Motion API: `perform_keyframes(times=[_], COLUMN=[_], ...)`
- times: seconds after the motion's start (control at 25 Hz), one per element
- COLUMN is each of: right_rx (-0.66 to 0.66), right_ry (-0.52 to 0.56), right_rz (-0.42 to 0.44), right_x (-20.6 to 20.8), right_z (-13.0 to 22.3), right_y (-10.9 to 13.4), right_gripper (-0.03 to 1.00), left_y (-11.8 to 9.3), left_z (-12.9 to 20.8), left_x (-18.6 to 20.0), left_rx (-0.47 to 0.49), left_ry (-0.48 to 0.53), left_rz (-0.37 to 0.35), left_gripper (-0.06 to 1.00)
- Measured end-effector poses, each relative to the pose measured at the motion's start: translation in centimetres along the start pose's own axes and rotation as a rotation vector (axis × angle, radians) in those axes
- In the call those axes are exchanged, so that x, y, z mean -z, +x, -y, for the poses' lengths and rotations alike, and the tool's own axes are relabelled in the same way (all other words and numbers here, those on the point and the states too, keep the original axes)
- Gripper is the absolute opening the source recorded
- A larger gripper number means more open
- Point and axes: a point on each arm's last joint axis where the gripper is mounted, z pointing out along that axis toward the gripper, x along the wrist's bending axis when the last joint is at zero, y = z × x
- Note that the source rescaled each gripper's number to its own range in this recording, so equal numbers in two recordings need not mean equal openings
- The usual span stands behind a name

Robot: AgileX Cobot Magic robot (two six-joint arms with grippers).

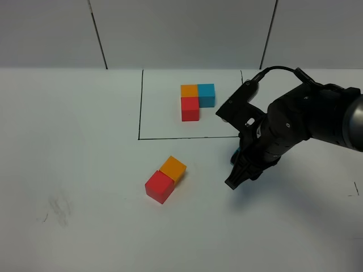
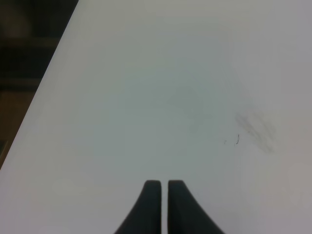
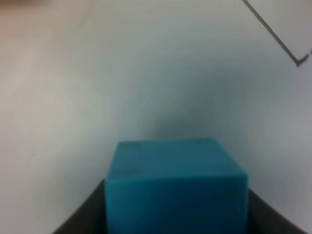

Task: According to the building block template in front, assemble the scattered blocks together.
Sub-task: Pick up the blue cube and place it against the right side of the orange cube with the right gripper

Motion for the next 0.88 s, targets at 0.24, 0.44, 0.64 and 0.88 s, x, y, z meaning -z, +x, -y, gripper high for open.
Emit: perform_keyframes(times=[0.24, 0.44, 0.64, 0.88], right_rx=[0.05, 0.092, 0.117, 0.109], right_ry=[-0.016, -0.023, -0.032, -0.077], right_rz=[-0.022, -0.04, -0.069, -0.112], right_x=[0.9, 1.1, 1.4, 2.4], right_z=[-1.5, -1.9, -2.4, -3.7], right_y=[1.7, 3.4, 4.8, 5.6], right_gripper=[0.51, 0.51, 0.51, 0.51], left_y=[0.0, 0.0, 0.0, 0.0], left_z=[0.0, 0.0, 0.0, 0.0], left_x=[0.0, 0.0, 0.0, 0.0], left_rx=[0.0, 0.0, 0.0, 0.0], left_ry=[0.0, 0.0, 0.0, 0.0], left_rz=[0.0, 0.0, 0.0, 0.0], left_gripper=[0.0, 0.0, 0.0, 0.0])
